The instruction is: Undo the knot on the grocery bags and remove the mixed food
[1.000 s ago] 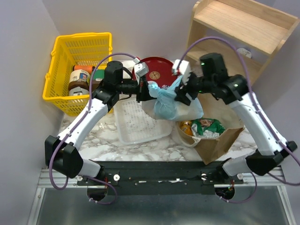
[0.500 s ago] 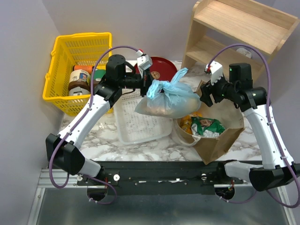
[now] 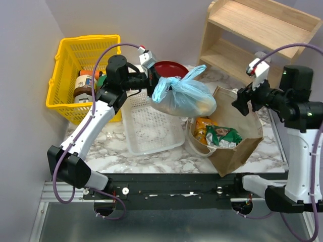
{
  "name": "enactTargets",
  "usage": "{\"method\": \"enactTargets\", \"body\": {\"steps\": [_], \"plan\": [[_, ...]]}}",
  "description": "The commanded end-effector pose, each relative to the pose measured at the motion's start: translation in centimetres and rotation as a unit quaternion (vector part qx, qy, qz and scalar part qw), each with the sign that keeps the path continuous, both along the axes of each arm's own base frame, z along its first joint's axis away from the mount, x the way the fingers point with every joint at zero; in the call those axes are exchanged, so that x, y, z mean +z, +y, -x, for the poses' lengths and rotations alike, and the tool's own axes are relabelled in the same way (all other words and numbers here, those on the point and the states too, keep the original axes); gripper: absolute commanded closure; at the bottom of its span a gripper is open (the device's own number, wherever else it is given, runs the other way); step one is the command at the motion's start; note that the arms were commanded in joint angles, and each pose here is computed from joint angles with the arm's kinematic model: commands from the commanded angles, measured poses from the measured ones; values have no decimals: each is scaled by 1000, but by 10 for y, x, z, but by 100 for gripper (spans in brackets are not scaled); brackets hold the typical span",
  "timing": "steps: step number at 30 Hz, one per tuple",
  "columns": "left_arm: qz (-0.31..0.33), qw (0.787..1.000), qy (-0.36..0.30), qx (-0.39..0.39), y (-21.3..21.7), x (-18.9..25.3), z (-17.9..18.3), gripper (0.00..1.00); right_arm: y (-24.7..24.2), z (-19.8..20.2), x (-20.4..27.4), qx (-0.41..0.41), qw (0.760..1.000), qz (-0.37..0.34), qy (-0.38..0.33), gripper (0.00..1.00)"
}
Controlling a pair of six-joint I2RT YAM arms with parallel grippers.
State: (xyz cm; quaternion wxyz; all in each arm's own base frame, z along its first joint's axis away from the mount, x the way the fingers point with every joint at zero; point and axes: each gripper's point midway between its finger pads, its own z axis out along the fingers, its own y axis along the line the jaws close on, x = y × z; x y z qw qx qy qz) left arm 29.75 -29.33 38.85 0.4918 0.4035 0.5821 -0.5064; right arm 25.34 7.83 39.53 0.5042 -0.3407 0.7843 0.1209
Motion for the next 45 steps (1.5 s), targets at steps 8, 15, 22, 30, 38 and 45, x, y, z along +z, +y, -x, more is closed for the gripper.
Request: {"method": "enactTargets", "body": {"steps": [8, 15, 22, 30, 38, 45], "plan": [[31, 993, -112, 32, 12, 75, 4, 100, -135, -22, -157, -246, 923, 240, 174, 20], [38, 992, -115, 34, 14, 85, 7, 100, -124, -17, -138, -224, 940, 213, 147, 22], [41, 993, -106, 43, 17, 82, 1, 100, -133, -17, -122, -241, 937, 229, 110, 21], [29, 991, -116, 61, 21, 81, -9, 100, -140, -1, -203, -232, 914, 248, 223, 38], [16, 991, -111, 79, 18, 58, -20, 100, -228, 53, -179, -330, 870, 277, 240, 100], [36, 995, -61, 71, 0, 30, -35, 100, -331, 131, -153, -428, 815, 291, 260, 100]]}}
